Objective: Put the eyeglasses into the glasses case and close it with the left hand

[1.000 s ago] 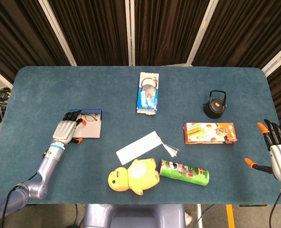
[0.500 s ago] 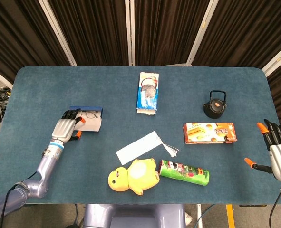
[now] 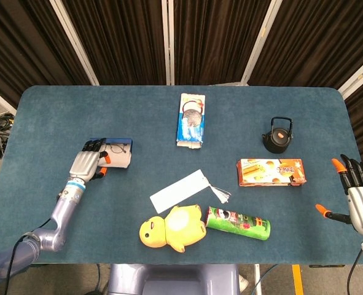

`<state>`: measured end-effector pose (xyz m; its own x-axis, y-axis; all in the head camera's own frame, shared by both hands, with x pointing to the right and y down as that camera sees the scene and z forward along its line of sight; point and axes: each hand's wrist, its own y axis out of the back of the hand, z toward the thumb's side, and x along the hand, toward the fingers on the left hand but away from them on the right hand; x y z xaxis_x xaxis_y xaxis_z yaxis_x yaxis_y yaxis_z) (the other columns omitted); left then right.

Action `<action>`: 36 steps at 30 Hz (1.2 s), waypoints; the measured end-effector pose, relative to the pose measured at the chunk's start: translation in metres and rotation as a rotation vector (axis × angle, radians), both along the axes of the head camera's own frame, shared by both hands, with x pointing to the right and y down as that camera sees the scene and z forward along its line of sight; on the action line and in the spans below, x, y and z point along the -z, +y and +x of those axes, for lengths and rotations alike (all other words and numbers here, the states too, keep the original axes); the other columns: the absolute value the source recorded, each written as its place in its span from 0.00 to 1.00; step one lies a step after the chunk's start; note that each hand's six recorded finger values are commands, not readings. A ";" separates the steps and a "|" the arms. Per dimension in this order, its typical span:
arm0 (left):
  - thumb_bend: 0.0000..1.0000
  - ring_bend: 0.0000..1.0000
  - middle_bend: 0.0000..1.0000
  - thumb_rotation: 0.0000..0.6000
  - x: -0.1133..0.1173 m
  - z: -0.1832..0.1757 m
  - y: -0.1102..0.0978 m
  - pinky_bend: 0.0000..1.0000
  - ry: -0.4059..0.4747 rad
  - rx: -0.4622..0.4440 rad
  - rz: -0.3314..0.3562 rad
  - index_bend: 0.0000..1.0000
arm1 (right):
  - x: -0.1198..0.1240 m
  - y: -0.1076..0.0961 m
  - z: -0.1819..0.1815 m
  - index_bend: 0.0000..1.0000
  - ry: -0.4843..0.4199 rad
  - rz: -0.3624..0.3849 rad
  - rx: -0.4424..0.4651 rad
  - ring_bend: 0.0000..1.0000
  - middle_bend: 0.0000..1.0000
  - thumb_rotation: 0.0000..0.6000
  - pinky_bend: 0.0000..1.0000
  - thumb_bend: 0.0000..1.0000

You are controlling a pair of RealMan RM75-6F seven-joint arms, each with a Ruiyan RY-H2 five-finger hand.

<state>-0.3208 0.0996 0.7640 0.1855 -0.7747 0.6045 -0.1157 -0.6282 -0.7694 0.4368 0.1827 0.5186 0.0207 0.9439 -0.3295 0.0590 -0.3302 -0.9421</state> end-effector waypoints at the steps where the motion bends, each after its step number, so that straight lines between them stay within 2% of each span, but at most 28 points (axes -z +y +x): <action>1: 0.53 0.00 0.00 1.00 0.000 -0.002 0.001 0.00 0.000 0.000 -0.002 0.61 | 0.000 0.000 0.000 0.00 0.000 0.001 0.000 0.00 0.00 1.00 0.00 0.00; 9: 0.53 0.00 0.00 1.00 0.012 -0.010 0.005 0.00 0.013 -0.005 0.000 0.63 | 0.003 0.001 -0.002 0.00 -0.007 0.006 0.005 0.00 0.00 1.00 0.00 0.00; 15: 0.53 0.00 0.00 1.00 0.033 -0.016 0.010 0.00 0.012 -0.036 -0.011 0.63 | 0.005 0.001 -0.003 0.00 -0.013 0.011 0.009 0.00 0.00 1.00 0.00 0.00; 25: 0.54 0.00 0.00 1.00 0.072 -0.031 0.029 0.00 -0.038 -0.081 -0.085 0.63 | 0.007 0.002 -0.004 0.00 -0.023 0.014 0.013 0.00 0.00 1.00 0.00 0.00; 31: 0.54 0.00 0.00 1.00 0.072 -0.035 0.041 0.00 -0.090 -0.081 -0.162 0.63 | 0.008 0.002 -0.004 0.00 -0.022 0.015 0.013 0.00 0.00 1.00 0.00 0.00; 36: 0.54 0.00 0.00 1.00 0.067 -0.027 0.039 0.00 -0.078 -0.075 -0.169 0.63 | 0.007 0.001 -0.004 0.00 -0.020 0.015 0.013 0.00 0.00 1.00 0.00 0.00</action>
